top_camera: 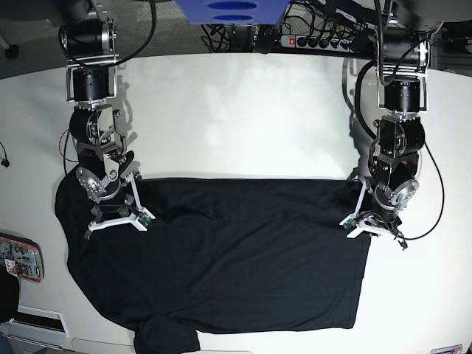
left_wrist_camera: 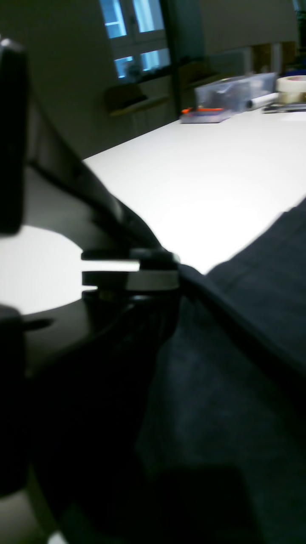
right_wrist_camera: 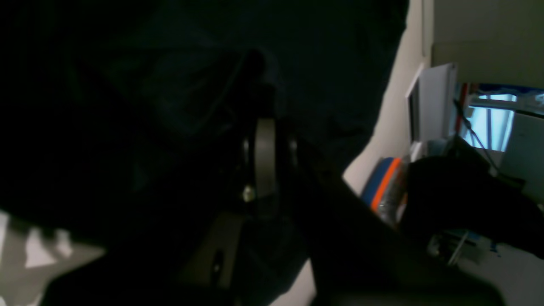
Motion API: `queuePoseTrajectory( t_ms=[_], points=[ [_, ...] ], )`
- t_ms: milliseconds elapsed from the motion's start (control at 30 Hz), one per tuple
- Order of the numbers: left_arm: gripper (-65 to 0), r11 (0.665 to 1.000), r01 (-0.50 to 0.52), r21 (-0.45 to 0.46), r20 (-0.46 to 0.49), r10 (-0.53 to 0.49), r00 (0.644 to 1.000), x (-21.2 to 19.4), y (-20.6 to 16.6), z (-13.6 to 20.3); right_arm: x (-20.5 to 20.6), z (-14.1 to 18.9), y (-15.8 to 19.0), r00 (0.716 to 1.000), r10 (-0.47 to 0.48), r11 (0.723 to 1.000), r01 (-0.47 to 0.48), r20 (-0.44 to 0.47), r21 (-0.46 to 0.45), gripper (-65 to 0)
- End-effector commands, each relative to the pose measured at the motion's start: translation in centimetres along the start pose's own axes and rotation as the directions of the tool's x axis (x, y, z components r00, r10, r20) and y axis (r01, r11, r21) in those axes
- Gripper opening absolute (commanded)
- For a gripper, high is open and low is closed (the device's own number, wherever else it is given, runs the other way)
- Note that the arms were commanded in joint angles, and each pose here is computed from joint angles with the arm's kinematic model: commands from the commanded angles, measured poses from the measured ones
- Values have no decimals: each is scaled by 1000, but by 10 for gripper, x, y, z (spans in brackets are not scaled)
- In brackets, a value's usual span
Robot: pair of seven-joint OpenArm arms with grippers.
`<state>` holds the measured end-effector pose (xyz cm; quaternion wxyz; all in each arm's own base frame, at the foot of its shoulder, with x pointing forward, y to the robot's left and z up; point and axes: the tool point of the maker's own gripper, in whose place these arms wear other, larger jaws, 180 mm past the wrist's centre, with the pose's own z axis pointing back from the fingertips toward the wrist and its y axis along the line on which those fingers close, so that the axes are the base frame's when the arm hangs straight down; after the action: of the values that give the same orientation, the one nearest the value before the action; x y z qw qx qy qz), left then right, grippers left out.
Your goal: Fold the T-shirt properly
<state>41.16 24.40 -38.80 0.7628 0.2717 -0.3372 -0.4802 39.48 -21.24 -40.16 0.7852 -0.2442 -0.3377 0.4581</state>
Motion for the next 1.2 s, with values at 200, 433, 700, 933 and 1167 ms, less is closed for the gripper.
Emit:
queuePoseTrajectory(
  t_ms=[200,433,700,933,1167],
  points=[
    [-650,999,-9,44,38,7,999,16,16,1,17,-11,-47,999,-17,997,20,44,-70,-650],
    [-650,1000,-6,27,32,5,999,13,5,1,27,-28,-52,997,-27,999,29,73,-35,-650],
    [-650,1000,-6,27,32,5,999,13,5,1,55,-44,-23,988,120,991,-125,93,49,-650],
    [-650,1000,-8,29,29,7,1000,12,6,1,71,-44,-41,984,139,990,-142,111,19,-650],
    [-650,1000,-4,28,32,3,999,13,6,1,81,-43,-60,982,142,990,-141,126,-15,-650]
  ],
)
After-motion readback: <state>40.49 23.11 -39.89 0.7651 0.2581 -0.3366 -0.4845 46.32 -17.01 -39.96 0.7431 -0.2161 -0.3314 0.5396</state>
